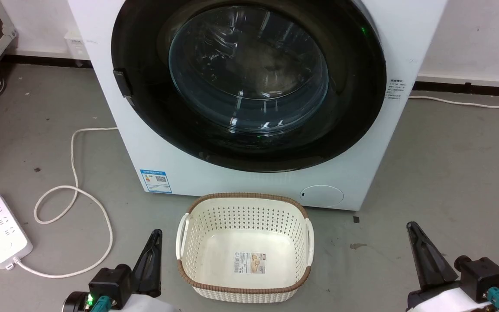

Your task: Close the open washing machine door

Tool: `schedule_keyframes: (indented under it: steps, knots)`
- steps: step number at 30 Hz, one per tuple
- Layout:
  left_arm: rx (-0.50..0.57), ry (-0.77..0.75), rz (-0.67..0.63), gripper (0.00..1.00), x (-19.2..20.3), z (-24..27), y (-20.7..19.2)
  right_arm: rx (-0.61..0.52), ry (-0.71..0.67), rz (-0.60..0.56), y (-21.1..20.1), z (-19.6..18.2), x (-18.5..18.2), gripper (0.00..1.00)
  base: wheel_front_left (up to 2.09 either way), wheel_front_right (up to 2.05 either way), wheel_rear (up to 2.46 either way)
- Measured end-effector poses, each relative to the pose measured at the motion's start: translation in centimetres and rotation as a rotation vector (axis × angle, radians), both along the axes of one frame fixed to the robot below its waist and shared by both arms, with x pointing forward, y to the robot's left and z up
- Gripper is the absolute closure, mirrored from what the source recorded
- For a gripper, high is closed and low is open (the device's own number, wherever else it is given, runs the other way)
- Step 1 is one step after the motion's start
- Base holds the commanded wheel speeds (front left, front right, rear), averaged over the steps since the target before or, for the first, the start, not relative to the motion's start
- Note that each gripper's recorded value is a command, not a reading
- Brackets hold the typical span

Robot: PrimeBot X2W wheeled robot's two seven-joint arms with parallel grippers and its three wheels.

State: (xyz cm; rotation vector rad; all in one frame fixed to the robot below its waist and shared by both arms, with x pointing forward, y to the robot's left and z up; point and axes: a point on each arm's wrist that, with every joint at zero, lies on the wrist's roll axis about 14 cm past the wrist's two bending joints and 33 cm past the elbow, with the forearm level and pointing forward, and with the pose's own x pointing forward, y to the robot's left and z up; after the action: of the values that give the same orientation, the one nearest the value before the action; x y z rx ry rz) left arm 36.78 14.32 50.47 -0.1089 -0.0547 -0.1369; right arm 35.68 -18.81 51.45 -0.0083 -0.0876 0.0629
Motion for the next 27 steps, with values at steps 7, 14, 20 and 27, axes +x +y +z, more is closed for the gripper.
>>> schedule_keyframes:
  steps: [7, 14, 20, 27]
  knots:
    - [0.013, 0.000, 0.009, 1.00, 0.03, 0.17, 0.20, -0.002, 0.004, 0.004, 0.13, 0.07, 0.07, 1.00, 0.00, 0.00, 0.00]
    - [0.025, 0.005, 0.014, 1.00, 0.05, 0.29, 0.37, -0.006, 0.012, 0.010, 0.33, 0.12, 0.18, 1.00, 0.00, 0.00, 0.00]
    - [0.036, 0.012, 0.021, 1.00, 0.07, 0.31, 0.55, -0.007, 0.019, 0.014, 0.48, 0.15, 0.25, 1.00, 0.00, 0.00, 0.00]
    - [0.043, 0.015, 0.026, 1.00, 0.08, 0.41, 0.71, -0.013, 0.029, 0.017, 0.66, 0.13, 0.32, 1.00, 0.00, 0.00, 0.00]
